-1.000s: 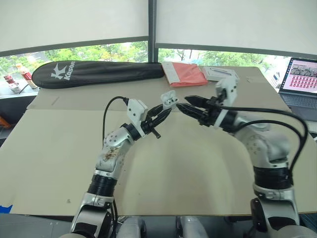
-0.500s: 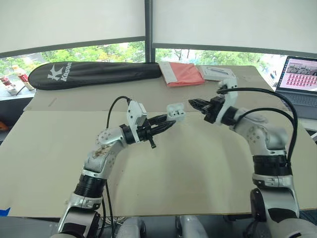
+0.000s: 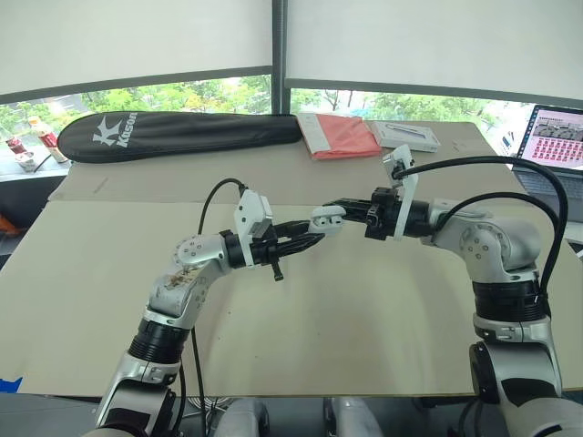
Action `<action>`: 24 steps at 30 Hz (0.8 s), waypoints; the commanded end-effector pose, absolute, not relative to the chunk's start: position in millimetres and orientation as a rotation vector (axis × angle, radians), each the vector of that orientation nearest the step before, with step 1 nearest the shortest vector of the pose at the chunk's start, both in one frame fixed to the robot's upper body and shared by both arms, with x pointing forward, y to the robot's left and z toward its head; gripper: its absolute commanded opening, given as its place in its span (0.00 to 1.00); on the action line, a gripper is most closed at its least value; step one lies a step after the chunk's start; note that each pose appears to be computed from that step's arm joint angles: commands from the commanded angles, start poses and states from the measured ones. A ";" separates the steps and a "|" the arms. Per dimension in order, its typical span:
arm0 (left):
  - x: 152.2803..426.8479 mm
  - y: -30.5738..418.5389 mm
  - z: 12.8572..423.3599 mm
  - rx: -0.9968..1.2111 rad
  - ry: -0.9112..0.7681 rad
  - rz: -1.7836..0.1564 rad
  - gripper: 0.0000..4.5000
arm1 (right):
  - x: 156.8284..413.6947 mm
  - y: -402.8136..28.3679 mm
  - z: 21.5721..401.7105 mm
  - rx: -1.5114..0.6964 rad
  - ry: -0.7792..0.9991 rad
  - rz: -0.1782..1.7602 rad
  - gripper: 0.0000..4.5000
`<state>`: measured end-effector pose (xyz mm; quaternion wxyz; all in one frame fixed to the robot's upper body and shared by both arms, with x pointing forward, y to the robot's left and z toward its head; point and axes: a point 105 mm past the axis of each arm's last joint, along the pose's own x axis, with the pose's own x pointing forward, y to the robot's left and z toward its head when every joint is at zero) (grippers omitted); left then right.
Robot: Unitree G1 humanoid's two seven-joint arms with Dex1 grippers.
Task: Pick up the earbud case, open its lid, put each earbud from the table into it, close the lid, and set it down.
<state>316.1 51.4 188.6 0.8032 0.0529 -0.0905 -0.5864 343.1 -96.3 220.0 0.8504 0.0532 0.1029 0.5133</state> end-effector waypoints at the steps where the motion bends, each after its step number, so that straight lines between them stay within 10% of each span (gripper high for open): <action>1: 317.9 50.8 195.2 0.129 -0.216 -1.240 0.12 | 319.8 -81.0 234.7 0.084 0.157 1.205 0.01; 10: 321.0 52.6 195.0 0.064 -0.187 -1.245 0.12 | 322.5 -92.2 232.6 -0.297 -0.076 1.064 0.01; 17: 323.3 51.2 193.4 0.054 -0.181 -1.238 0.12 | 352.1 -118.4 263.0 -0.127 -0.171 0.842 0.01; 24: 327.1 50.3 192.4 0.028 -0.178 -1.215 0.12 | 322.0 -88.4 250.8 -0.087 -0.103 0.996 0.01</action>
